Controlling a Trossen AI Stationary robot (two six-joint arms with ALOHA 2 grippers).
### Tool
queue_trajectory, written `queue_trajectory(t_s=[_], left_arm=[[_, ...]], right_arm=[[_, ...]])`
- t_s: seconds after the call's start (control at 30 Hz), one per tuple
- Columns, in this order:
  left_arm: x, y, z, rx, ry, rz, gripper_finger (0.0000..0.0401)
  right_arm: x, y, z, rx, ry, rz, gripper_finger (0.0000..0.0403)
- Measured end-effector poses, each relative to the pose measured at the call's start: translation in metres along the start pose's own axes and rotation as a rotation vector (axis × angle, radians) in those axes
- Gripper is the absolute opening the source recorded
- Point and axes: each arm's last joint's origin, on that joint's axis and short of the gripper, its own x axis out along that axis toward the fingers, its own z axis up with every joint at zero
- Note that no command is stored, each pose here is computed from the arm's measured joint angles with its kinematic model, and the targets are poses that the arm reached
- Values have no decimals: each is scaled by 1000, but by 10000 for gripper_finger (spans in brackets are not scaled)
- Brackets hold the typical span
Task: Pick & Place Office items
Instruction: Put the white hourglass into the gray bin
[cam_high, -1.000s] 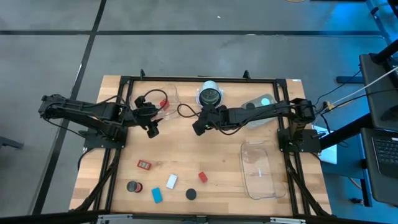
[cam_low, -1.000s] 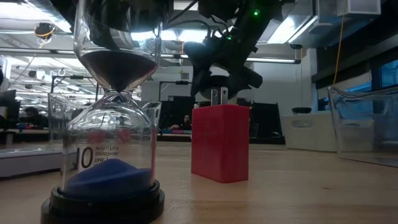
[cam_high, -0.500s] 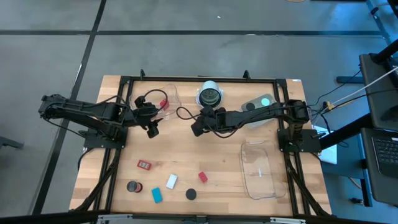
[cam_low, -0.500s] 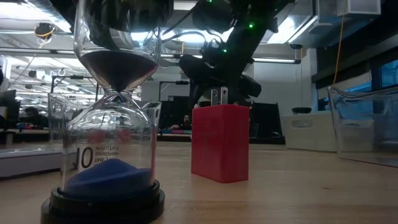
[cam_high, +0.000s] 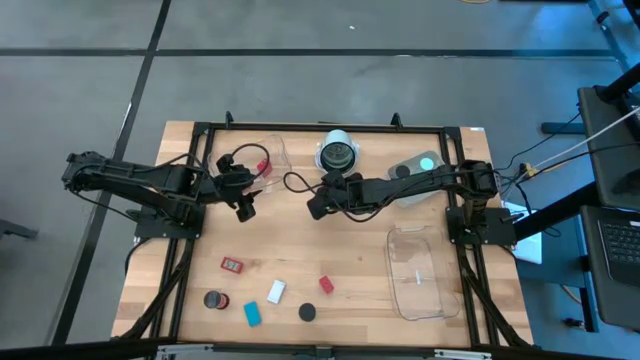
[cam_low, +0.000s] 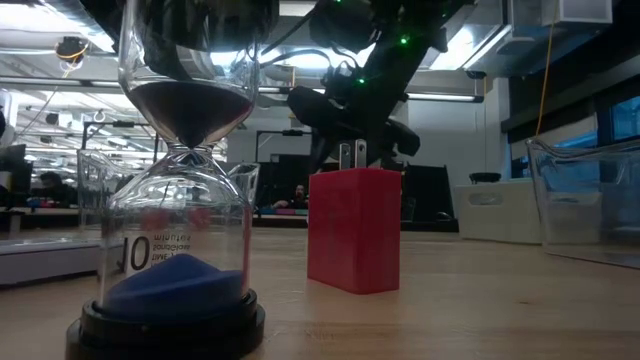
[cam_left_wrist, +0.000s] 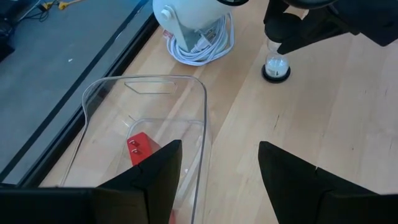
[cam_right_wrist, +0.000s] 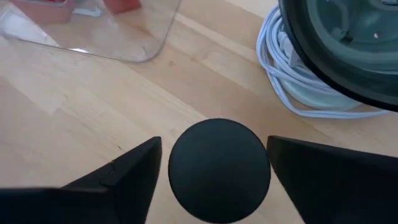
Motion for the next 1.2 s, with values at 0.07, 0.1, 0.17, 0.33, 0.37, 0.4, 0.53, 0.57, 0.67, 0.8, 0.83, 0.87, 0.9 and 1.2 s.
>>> queue_trajectory(t_s=[0.07,0.1,0.17,0.33,0.37,0.4,0.53,0.57,0.67,0.8,0.83,0.87,0.9,1.2], left_arm=[[0,0,0,1,0,0,210],[0,0,0,0,0,0,210],[0,0,0,0,0,0,210],[0,0,0,1,0,0,210],[0,0,0,1,1,1,210],[0,0,0,2,2,1,210],[0,0,0,2,2,1,210],[0,0,0,2,2,1,210],[0,0,0,2,2,1,210],[0,0,0,8,3,1,210],[0,0,-1,10,4,2,210],[0,0,-1,11,4,2,210],[0,0,-1,11,4,2,210],[0,0,-1,12,5,4,210]], right_arm=[[0,0,0,1,5,4,269],[0,0,0,1,5,4,260],[0,0,0,1,5,4,241],[0,0,0,-3,5,4,215],[0,0,0,-3,5,4,215],[0,0,0,-4,5,5,215],[0,0,0,-26,7,7,224],[0,0,0,-31,8,8,227],[-5,-1,2,-63,15,18,226],[-23,-5,8,-106,45,54,215],[-29,-7,10,-115,52,56,215],[-37,-9,12,-127,56,54,215],[-44,-12,14,-136,56,57,215],[-133,-62,38,-126,30,14,224]])
